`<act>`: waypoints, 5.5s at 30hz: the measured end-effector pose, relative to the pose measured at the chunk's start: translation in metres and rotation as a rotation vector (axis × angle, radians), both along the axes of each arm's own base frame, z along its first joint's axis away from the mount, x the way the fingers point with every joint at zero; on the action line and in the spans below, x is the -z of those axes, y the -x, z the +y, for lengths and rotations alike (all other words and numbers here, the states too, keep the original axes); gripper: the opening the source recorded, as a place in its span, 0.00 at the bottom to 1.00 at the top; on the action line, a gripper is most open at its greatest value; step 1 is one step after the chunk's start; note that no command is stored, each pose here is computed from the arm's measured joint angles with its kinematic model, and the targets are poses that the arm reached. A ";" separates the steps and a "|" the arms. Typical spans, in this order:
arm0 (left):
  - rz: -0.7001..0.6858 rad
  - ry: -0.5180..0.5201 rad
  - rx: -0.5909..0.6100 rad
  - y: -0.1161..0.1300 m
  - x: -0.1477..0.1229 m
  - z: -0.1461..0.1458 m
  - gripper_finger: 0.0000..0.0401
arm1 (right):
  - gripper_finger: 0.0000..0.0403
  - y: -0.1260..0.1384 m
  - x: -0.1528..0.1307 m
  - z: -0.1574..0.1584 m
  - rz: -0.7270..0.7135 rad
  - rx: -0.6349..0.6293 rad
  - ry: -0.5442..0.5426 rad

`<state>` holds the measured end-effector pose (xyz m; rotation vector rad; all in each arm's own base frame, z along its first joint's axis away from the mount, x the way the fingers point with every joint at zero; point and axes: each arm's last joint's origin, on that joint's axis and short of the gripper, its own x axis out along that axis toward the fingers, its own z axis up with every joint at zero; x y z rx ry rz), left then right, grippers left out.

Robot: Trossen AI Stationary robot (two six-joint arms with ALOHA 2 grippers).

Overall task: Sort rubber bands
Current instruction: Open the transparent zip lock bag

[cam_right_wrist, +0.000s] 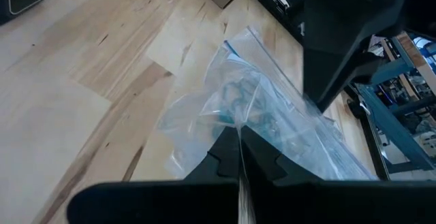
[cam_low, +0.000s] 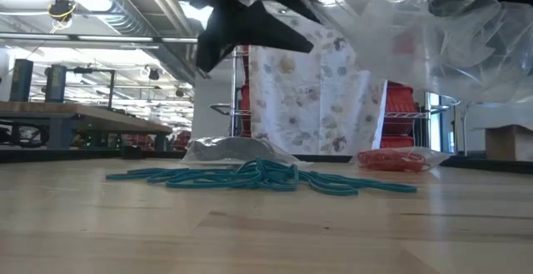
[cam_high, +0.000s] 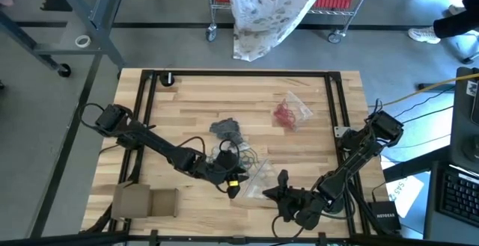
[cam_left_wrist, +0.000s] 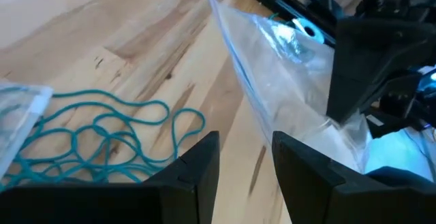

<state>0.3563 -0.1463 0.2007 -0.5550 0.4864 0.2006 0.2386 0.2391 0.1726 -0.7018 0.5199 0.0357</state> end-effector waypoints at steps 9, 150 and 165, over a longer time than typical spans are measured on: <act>-0.026 0.019 -0.004 -0.002 -0.001 -0.001 0.32 | 0.00 0.000 0.000 0.000 0.000 0.000 0.001; 0.132 -0.017 0.001 -0.001 0.016 0.014 0.32 | 0.39 -0.039 -0.037 -0.036 0.291 0.136 -0.297; 0.181 -0.022 0.019 0.003 0.028 0.003 0.32 | 0.39 -0.056 0.010 -0.045 0.397 0.271 -0.416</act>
